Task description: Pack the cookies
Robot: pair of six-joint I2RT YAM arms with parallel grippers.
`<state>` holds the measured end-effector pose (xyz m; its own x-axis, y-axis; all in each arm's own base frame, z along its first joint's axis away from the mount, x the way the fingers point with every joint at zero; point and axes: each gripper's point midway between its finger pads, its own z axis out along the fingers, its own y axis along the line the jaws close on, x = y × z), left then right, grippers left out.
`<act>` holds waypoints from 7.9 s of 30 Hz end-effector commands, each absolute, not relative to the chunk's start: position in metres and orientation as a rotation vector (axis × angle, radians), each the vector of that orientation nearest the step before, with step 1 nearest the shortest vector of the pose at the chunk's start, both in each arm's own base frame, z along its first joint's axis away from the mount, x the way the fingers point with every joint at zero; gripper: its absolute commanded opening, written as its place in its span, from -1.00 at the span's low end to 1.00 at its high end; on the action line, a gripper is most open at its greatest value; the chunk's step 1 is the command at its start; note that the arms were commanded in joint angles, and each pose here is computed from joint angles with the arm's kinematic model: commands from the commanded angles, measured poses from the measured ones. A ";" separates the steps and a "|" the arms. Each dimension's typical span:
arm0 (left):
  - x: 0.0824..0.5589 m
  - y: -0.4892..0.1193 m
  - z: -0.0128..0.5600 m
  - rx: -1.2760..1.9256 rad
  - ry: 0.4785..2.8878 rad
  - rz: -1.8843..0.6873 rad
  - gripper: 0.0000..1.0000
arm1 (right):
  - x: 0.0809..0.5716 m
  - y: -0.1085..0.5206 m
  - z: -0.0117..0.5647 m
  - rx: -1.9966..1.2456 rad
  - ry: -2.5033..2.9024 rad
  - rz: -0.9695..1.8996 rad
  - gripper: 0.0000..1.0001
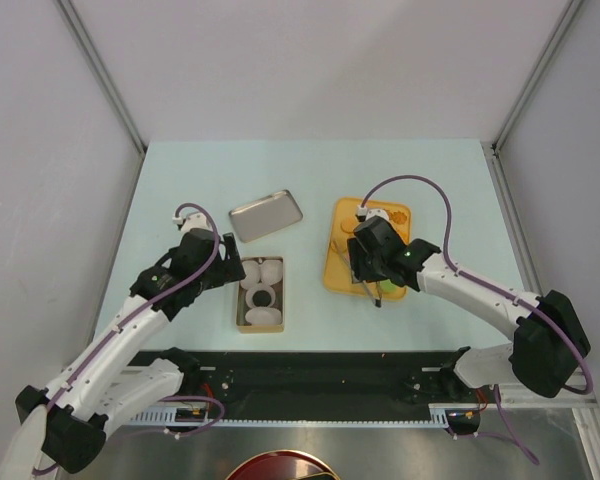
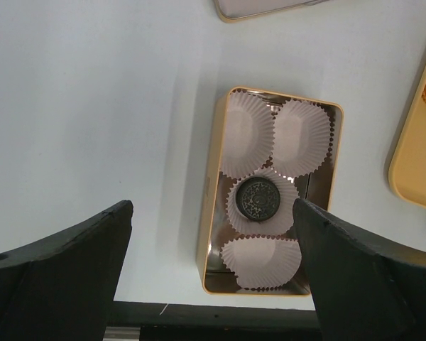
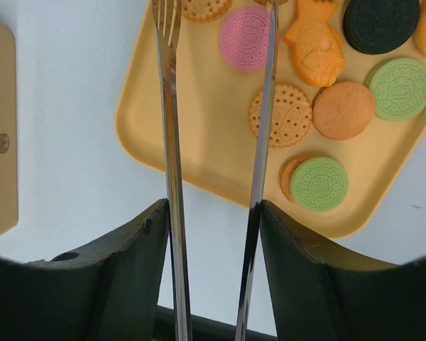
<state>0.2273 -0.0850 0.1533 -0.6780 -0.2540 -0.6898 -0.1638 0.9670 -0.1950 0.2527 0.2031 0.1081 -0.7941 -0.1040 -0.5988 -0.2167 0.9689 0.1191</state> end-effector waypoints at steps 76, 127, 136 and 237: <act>0.233 -0.072 0.173 -0.336 2.260 -0.104 0.99 | 0.220 0.276 0.229 -0.356 2.283 0.671 -0.11; 0.230 -0.062 0.161 -0.405 2.282 -0.129 1.00 | 0.215 0.411 0.193 -0.644 2.269 0.861 -0.08; 0.230 -0.062 0.161 -0.403 2.281 -0.130 1.00 | 0.215 0.414 0.195 -0.648 2.260 0.882 0.19; 0.234 -0.078 0.145 -0.366 2.338 -0.193 1.00 | 0.177 0.175 0.112 -0.025 2.588 0.487 0.13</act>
